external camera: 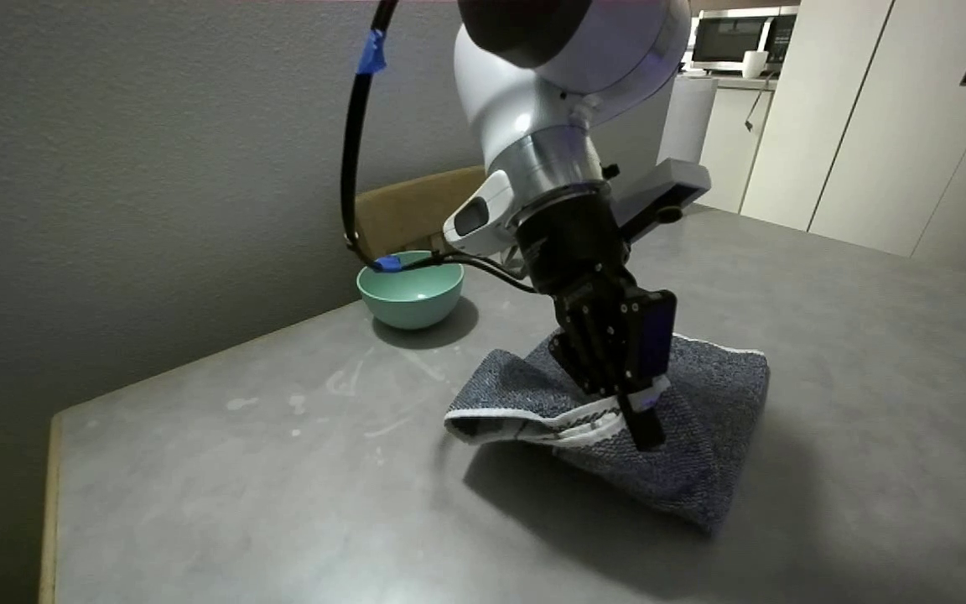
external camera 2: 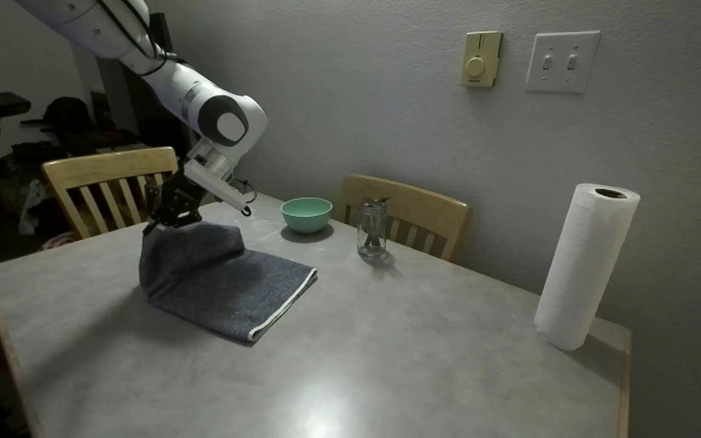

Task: Unfold the towel once

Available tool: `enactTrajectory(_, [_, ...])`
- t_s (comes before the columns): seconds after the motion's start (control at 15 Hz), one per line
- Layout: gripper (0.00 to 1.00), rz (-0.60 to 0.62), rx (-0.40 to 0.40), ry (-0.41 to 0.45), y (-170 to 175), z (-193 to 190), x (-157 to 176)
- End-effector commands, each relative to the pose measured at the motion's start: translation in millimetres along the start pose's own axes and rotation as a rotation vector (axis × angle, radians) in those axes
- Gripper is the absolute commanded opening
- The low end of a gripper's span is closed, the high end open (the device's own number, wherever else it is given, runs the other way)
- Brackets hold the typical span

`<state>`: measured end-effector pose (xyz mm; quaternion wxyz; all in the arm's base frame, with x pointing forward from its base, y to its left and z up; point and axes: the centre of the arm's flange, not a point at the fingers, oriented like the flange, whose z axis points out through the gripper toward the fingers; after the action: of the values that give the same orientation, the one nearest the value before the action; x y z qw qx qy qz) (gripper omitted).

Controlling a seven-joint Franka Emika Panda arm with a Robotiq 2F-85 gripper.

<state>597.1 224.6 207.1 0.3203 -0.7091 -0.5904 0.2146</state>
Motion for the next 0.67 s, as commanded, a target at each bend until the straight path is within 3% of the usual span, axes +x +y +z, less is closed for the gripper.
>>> enactTrajectory(0.0, [0.01, 0.035, -0.004, -0.016, 4.2, 3.0, 13.3])
enactTrajectory(0.6, [0.04, 0.04, 0.008, -0.02, 1.0, 12.4, 14.7])
